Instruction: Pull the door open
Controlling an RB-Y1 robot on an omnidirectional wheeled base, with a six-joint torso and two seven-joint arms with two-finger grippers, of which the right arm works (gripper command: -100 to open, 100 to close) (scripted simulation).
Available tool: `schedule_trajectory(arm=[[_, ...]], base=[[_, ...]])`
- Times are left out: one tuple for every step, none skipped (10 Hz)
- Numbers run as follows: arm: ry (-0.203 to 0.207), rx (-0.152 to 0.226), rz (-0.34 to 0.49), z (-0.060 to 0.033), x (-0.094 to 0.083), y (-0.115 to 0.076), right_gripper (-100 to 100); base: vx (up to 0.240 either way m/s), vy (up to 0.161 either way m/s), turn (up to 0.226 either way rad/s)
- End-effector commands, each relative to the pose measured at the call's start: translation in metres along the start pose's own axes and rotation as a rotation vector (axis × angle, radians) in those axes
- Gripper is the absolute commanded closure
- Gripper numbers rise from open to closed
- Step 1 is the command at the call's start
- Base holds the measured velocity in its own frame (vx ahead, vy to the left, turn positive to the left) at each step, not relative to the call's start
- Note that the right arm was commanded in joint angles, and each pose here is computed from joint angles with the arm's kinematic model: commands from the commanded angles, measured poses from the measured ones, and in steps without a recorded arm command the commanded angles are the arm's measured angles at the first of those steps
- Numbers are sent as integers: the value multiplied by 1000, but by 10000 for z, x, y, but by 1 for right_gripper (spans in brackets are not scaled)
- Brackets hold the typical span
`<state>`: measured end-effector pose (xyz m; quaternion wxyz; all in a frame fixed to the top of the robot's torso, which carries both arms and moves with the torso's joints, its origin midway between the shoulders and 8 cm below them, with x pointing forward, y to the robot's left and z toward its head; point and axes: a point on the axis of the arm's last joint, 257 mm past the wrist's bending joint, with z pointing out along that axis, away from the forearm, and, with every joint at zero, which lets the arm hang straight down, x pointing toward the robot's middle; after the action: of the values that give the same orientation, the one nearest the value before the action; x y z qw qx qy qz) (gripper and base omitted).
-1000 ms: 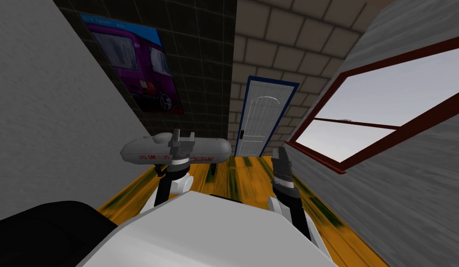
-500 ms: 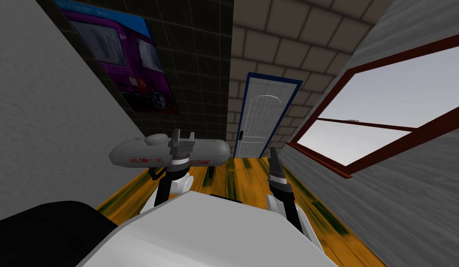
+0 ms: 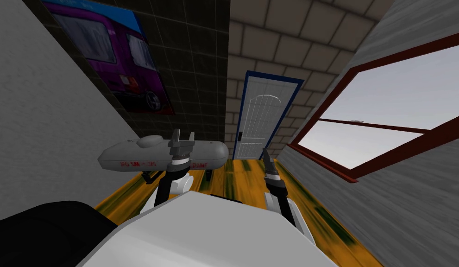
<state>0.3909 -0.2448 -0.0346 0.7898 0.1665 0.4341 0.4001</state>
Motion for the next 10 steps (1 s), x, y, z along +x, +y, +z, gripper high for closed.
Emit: schedule_trajectory(arm=[[22,16,-38,-7,97,-104,-100],[34,23,-59,-8,148,-154,-100],[47,31,-80,-9,202,-207,-100],[60,39,-102,-11,255,-260,-100],[73,47,-124,-13,308,-312,-100],[86,55,-145,-16,362,-365,-100],[99,62,-167,-20,415,-417,-100],[126,76,-210,-29,523,-522,-100],[140,83,-232,-34,577,-574,-100],[168,97,-276,-47,685,-677,-100]], base=[[117,-59,1],[124,-52,0],[121,-46,-1],[97,-45,-3],[91,-37,1],[93,-45,-3],[87,-47,-1],[137,-54,-2],[159,-58,2],[170,-56,0]])
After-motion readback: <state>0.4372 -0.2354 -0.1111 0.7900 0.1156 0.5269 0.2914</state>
